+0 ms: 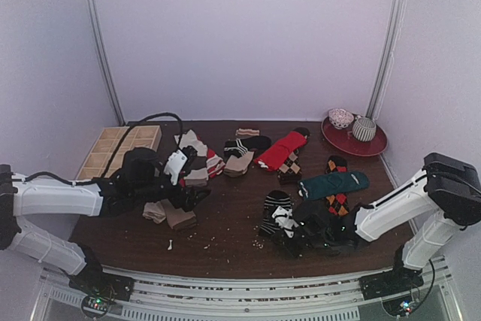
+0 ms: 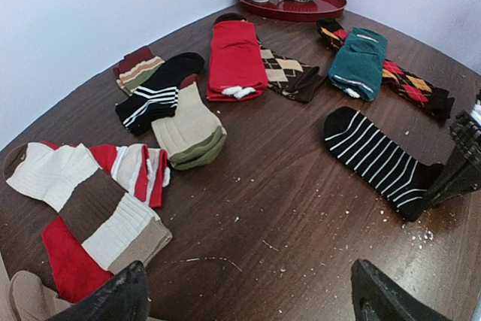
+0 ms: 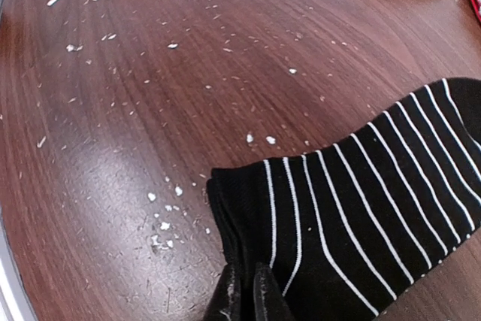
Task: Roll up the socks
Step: Pick up the pair of socks from the center of the board.
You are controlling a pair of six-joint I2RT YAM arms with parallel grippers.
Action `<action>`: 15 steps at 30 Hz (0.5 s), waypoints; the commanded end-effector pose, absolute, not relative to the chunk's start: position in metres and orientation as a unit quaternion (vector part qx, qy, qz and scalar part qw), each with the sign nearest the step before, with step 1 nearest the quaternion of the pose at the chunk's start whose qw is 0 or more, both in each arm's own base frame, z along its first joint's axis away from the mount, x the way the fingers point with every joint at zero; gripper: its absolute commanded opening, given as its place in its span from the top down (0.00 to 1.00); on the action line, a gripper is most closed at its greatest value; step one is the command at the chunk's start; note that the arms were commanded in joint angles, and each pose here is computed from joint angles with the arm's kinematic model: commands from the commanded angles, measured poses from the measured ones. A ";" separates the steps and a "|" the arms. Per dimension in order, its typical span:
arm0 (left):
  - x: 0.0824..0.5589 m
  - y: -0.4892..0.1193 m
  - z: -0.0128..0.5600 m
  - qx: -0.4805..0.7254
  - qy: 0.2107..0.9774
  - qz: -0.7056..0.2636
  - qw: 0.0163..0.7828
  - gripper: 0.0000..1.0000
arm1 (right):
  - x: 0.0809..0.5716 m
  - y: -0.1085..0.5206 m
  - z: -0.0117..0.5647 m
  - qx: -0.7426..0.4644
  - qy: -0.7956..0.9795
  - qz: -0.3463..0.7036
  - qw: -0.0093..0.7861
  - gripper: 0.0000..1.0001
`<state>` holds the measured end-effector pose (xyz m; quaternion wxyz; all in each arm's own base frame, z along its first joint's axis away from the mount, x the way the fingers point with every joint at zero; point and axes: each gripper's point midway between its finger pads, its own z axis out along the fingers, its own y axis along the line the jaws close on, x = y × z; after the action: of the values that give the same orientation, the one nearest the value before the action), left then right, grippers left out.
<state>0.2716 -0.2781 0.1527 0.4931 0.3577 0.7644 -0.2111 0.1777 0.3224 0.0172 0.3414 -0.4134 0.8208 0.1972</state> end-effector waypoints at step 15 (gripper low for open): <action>0.159 -0.366 0.149 0.546 0.583 -0.345 0.493 0.07 | 0.116 0.345 0.010 -0.329 0.879 0.338 -0.064 1.00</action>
<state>0.1791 -0.3381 0.1291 0.4632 0.5093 0.6557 -0.3101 0.1519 0.3631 0.0216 0.0638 -0.3633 0.8686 0.3308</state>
